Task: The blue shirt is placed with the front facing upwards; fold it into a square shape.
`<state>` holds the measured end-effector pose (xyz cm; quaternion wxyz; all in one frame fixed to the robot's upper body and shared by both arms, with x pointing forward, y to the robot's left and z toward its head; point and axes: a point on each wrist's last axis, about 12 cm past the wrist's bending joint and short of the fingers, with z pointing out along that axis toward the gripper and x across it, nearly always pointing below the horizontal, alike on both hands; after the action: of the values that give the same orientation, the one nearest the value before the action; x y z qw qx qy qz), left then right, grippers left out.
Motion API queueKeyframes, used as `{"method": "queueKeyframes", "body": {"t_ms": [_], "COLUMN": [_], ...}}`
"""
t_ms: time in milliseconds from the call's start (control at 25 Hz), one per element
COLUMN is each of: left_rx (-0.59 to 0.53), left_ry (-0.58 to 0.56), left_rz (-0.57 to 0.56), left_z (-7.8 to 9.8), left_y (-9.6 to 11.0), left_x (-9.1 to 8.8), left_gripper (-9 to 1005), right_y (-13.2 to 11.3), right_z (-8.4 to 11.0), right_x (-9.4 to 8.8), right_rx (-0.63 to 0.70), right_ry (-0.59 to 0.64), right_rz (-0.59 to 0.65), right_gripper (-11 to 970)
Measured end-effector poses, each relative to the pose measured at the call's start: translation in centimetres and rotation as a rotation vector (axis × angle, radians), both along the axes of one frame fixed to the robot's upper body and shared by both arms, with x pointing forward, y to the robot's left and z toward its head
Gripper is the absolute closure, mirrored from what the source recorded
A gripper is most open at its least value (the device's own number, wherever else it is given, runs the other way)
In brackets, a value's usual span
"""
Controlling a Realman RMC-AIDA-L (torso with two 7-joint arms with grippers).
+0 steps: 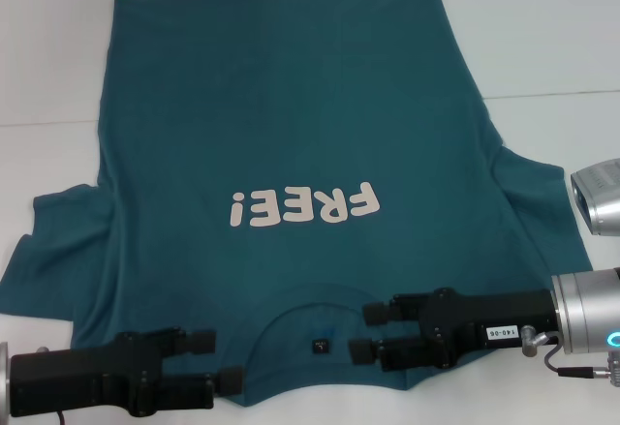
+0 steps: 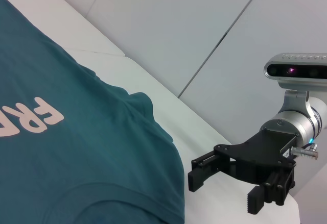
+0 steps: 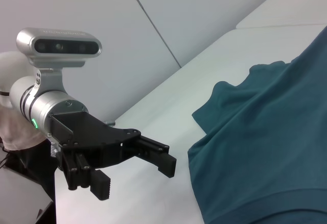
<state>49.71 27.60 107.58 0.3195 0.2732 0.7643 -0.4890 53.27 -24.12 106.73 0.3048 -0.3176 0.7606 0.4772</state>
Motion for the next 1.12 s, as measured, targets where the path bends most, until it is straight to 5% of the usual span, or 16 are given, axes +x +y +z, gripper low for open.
{"method": "queueKeyframes", "body": {"t_ms": [680, 1120], "left_rx": [-0.011, -0.267], "left_ry": [0.014, 0.413], "left_rz": [0.011, 0.458], "left_z": [0.1, 2.9], "left_y": [0.1, 5.2], "left_x": [0.0, 3.2], "left_gripper": [84, 98], "right_y": [0.0, -2.2], "right_z": [0.0, 3.1], "right_x": [0.0, 2.4], "right_rx": [0.001, 0.072], "right_ry": [0.004, 0.32], "right_rz": [-0.001, -0.201], "right_gripper": [139, 139]}}
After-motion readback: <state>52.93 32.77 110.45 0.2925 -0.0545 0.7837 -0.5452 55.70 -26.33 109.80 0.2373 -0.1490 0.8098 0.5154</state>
